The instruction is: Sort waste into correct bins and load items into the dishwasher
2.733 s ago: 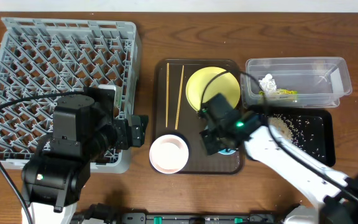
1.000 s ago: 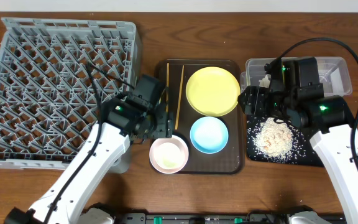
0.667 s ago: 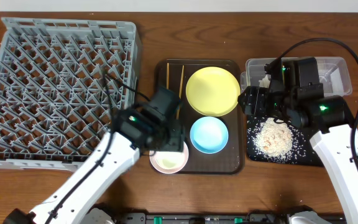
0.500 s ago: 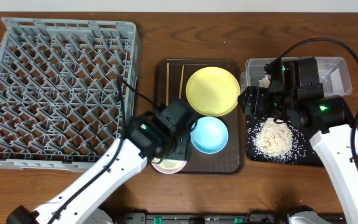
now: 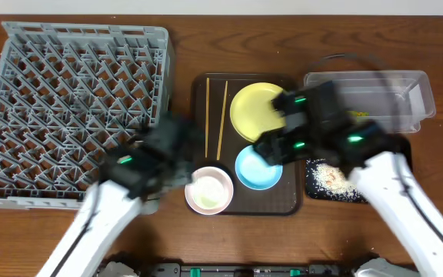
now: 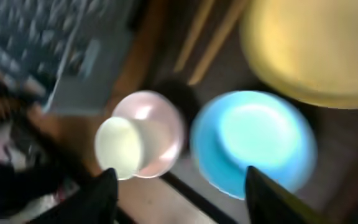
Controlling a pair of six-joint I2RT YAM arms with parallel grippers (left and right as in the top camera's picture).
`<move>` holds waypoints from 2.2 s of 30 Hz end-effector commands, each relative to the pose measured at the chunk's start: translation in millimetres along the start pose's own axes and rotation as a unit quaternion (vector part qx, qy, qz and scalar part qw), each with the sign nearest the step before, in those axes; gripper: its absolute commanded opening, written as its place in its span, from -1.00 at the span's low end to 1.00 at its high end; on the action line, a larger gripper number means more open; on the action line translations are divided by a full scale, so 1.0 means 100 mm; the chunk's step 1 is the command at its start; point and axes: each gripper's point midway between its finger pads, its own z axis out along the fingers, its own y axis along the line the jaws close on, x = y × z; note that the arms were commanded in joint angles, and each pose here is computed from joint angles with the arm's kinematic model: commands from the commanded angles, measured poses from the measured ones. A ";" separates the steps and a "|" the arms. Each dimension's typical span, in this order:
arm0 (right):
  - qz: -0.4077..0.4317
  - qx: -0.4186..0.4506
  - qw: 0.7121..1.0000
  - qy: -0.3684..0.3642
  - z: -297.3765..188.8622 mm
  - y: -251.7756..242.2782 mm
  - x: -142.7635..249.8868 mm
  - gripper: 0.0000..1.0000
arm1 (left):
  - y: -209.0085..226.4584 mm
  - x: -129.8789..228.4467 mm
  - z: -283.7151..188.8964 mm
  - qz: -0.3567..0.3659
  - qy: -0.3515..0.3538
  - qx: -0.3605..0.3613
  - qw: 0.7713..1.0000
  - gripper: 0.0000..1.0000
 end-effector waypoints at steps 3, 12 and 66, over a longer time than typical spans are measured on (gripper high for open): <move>-0.048 -0.007 0.996 0.071 0.57 0.33 0.26 0.17 | 0.25 -0.02 -0.32 -0.038 -0.032 0.037 0.998 0.63; -0.060 0.010 0.986 0.153 1.14 0.32 0.61 -0.19 | 0.45 0.09 -0.49 -0.059 -0.053 0.039 0.996 0.75; -0.183 -0.457 0.857 -0.148 -1.39 0.79 -0.58 -0.98 | -1.24 -0.02 -2.15 0.226 -0.078 0.651 0.721 0.97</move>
